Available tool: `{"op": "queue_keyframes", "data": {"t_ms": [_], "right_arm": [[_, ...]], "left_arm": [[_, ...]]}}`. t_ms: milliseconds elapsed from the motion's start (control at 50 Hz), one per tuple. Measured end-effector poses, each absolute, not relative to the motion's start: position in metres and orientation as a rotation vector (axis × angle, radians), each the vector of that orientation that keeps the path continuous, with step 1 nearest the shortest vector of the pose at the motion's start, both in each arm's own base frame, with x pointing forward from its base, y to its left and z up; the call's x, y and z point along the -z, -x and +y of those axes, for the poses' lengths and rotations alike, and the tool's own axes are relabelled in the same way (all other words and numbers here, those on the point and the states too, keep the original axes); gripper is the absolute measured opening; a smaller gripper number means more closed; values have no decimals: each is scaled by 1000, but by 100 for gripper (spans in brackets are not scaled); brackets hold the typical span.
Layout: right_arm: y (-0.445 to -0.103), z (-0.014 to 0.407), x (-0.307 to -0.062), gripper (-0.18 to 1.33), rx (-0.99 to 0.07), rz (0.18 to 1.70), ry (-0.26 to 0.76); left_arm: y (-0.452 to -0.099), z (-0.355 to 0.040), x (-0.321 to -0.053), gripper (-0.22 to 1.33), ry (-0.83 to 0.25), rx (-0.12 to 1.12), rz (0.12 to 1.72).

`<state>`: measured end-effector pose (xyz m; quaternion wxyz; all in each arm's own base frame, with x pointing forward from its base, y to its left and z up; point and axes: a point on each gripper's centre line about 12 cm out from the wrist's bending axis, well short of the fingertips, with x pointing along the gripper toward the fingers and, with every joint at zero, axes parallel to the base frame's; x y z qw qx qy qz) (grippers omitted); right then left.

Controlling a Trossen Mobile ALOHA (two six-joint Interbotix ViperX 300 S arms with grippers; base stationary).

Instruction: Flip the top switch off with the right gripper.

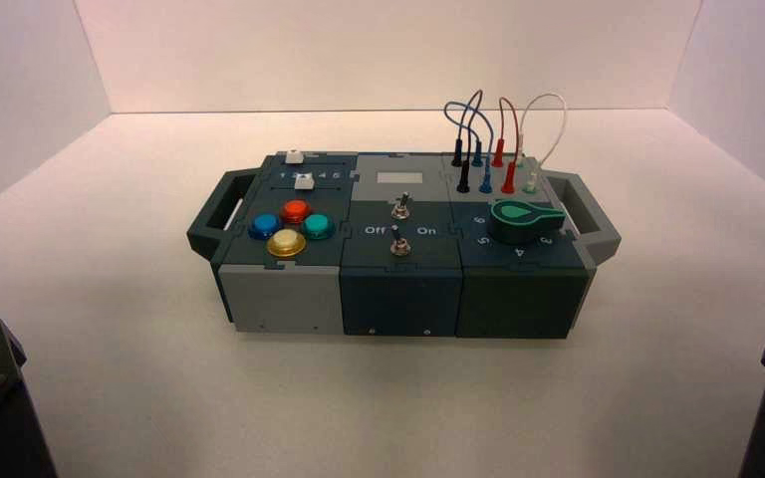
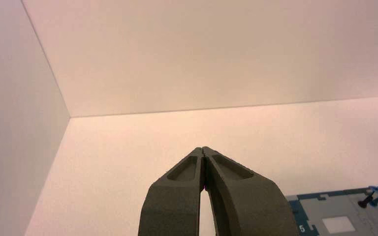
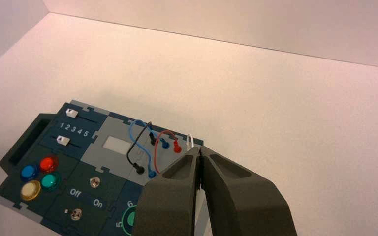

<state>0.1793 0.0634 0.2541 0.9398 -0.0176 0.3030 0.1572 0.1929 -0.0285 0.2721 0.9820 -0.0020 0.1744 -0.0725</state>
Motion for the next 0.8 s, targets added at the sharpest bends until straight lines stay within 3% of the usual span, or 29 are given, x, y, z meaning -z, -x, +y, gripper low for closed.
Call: {"op": "queue_keyframes", "data": {"t_ms": [600, 800], "right_arm": [[-179, 63, -253, -14, -319, 631, 38], [-179, 65, -248, -14, -325, 672, 14]], "left_arm": [[-193, -28, -272, -16, 3, 146, 375], [-190, -30, -267, -17, 12, 154, 573]]}}
